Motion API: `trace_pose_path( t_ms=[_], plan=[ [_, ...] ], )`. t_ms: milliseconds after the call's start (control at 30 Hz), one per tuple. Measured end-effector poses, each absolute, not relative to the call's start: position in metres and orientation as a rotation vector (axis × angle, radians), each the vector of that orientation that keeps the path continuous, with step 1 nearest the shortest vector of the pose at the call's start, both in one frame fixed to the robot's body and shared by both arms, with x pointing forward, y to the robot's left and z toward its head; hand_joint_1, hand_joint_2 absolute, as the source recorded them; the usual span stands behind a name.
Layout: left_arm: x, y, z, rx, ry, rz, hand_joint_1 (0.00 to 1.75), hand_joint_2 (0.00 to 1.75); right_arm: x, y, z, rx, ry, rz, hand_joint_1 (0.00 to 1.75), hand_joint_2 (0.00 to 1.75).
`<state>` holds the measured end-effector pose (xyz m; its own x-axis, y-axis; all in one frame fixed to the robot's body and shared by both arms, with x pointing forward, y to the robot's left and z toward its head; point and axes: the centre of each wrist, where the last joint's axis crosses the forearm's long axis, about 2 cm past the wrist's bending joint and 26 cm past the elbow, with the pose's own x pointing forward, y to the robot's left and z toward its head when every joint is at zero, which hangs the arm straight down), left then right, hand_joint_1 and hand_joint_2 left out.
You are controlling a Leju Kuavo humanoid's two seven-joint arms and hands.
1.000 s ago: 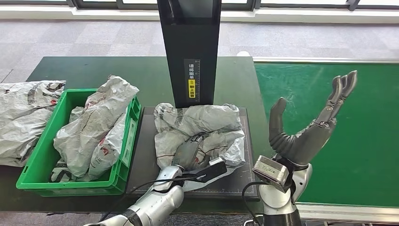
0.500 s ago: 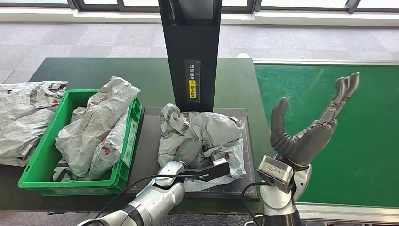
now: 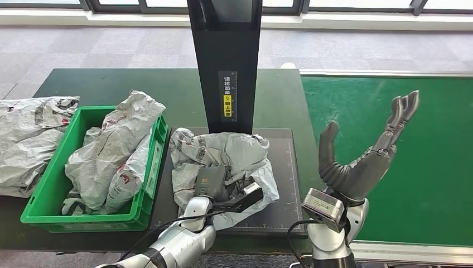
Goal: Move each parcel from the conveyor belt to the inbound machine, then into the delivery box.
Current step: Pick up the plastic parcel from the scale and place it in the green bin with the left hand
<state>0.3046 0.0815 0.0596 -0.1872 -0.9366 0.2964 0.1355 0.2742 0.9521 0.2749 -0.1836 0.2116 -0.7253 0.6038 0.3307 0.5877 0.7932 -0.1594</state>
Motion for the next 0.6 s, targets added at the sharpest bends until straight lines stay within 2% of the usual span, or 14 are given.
trace_pose_path(
  t_ms=[400, 600],
  plan=[
    [0.304, 0.084, 0.058, 0.828, -1.406, -1.175, 1.75, 1.75, 0.275, -0.184, 0.212, -0.903, -2.617, 0.061, 0.0, 1.75],
    [0.302, 0.085, 0.08, 1.039, -1.637, -1.069, 1.75, 1.75, 0.275, -0.184, 0.212, -0.904, -2.617, 0.061, 0.0, 1.75]
  ],
)
